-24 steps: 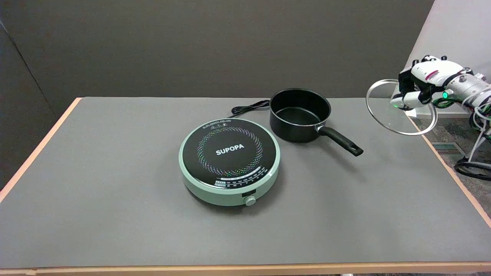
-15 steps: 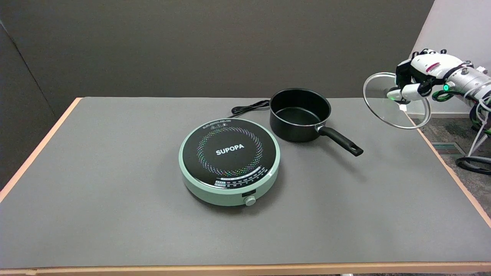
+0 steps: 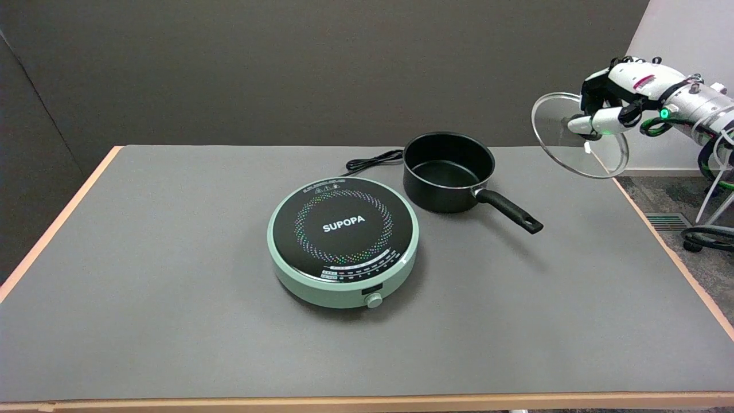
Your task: Place the pot lid onto the pot.
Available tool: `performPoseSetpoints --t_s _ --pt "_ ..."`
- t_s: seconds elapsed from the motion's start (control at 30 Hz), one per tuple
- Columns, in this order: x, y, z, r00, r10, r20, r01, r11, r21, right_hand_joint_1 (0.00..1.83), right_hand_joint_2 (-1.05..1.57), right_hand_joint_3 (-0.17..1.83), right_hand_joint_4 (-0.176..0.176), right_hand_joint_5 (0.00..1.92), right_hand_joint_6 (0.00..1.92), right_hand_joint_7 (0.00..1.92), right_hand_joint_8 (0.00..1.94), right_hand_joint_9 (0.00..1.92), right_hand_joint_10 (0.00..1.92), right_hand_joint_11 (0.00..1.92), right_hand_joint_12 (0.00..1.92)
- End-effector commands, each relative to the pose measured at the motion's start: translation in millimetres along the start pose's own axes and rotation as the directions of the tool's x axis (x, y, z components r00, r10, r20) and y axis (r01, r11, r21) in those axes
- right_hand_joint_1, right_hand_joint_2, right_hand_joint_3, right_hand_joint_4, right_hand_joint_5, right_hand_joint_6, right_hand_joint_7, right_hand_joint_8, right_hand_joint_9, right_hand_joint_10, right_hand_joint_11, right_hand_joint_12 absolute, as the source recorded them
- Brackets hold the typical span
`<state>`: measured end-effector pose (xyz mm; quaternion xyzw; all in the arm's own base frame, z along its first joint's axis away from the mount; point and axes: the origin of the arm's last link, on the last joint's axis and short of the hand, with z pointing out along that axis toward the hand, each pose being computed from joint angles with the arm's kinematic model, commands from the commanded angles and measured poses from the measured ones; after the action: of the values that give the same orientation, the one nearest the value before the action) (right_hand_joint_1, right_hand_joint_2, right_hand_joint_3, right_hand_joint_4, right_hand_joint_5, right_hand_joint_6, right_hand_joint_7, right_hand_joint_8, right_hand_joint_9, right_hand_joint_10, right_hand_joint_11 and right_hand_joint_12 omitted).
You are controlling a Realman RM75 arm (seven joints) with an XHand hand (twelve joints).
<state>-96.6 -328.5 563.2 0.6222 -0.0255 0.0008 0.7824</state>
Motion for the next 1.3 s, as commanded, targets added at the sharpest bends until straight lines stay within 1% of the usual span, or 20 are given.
performPoseSetpoints --t_s 0.03,0.2,0.43,0.53,0.67,0.8,0.93,1.1,1.23,1.3 --pt "15 -18 0 0.995 0.096 -0.010 -0.096 0.995 0.013 1.20 1.17 0.06 -0.060 0.70 1.34 0.94 1.18 0.81 1.83 0.04 1.92" --pt "14 -17 0 0.995 0.096 -0.004 -0.096 0.995 0.001 1.20 1.17 0.06 -0.061 0.70 1.33 0.94 1.18 0.82 1.83 0.05 1.92" --pt "19 -27 3 0.994 0.107 -0.014 -0.107 0.994 0.027 1.20 1.16 0.07 -0.065 0.70 1.33 0.94 1.18 0.83 1.82 0.08 1.92" --pt "15 -30 6 0.993 0.120 -0.003 -0.119 0.992 0.036 1.20 1.17 0.06 -0.064 0.70 1.33 0.94 1.18 0.82 1.82 0.07 1.92" --pt "14 -47 17 0.992 0.129 0.001 -0.129 0.989 0.073 1.20 1.16 0.07 -0.064 0.70 1.33 0.94 1.18 0.83 1.82 0.08 1.92" --pt "16 -55 20 0.989 0.144 -0.012 -0.142 0.986 0.091 1.19 1.17 0.06 -0.058 0.71 1.33 0.95 1.18 0.82 1.83 0.07 1.92" --pt "15 -70 26 0.990 0.138 -0.001 -0.136 0.982 0.127 1.20 1.16 0.07 -0.058 0.71 1.33 0.95 1.18 0.84 1.81 0.10 1.92" --pt "19 -93 36 0.992 0.126 0.001 -0.124 0.976 0.181 1.20 1.16 0.07 -0.060 0.71 1.33 0.95 1.18 0.85 1.81 0.13 1.92" --pt "11 -112 45 0.993 0.112 0.029 -0.115 0.970 0.214 1.20 1.15 0.08 -0.061 0.71 1.32 0.95 1.17 0.86 1.80 0.16 1.92" --pt "11 -125 51 0.994 0.108 0.032 -0.113 0.965 0.237 1.20 1.15 0.09 -0.052 0.72 1.32 0.95 1.17 0.86 1.80 0.17 1.92"
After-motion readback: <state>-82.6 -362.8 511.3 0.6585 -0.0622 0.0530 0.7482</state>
